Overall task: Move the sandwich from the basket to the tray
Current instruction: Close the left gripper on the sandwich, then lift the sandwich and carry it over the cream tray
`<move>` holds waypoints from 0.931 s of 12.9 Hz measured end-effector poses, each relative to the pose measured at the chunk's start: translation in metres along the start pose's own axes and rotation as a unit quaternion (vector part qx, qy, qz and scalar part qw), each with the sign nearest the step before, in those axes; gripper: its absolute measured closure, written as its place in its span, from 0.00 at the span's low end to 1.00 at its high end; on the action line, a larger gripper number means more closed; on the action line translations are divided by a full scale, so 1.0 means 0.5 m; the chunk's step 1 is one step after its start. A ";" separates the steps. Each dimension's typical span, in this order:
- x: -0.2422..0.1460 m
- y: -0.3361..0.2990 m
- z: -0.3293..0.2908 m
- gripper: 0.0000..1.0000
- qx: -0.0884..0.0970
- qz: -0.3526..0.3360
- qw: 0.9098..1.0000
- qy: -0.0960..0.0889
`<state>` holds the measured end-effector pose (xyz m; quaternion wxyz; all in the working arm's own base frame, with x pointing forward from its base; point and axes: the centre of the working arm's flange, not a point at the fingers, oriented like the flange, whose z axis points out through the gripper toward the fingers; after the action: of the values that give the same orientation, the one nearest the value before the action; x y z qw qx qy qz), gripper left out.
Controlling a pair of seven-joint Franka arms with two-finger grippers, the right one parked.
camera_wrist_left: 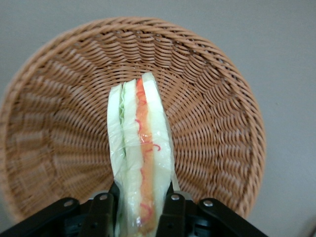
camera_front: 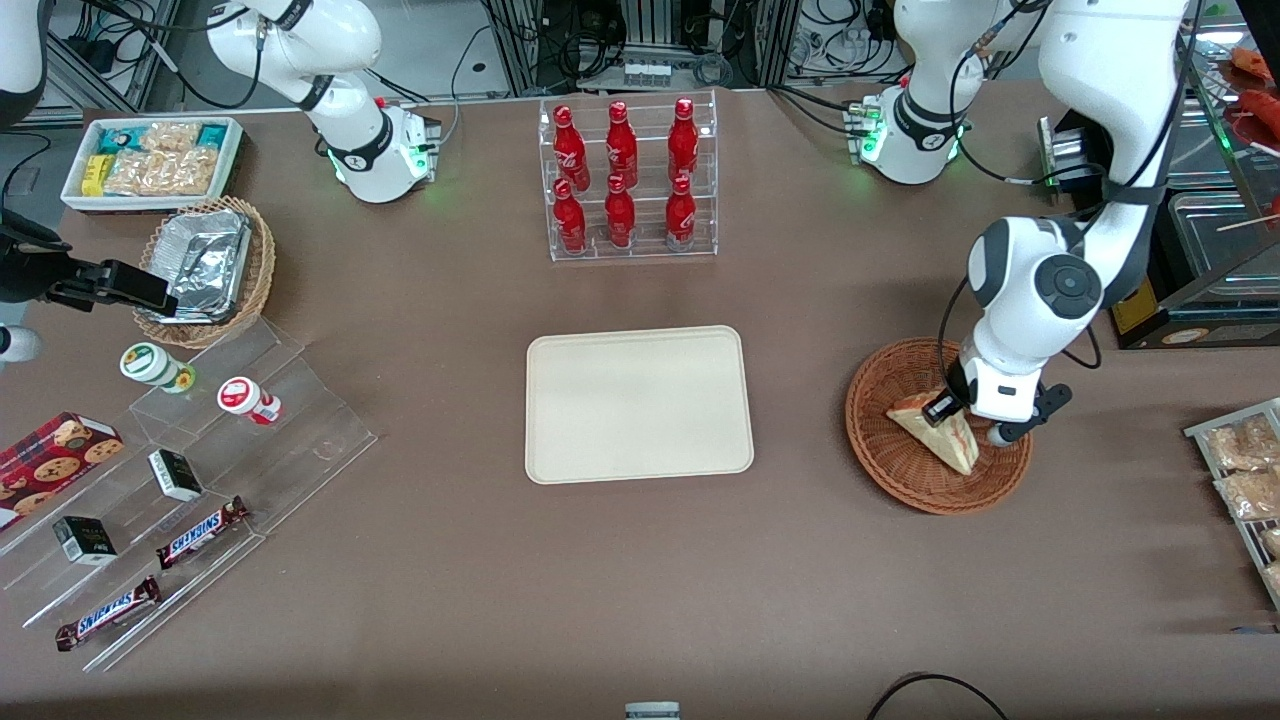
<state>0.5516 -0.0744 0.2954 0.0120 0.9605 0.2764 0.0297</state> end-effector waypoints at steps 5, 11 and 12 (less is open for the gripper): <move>-0.062 0.135 -0.302 0.82 0.015 0.076 0.997 -0.023; -0.306 0.409 -0.305 0.82 0.005 0.202 0.979 -0.040; -0.344 0.444 -0.290 0.82 0.013 0.210 0.977 -0.035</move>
<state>0.5146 -0.3529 0.4400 0.0030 0.9977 0.0681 -0.0054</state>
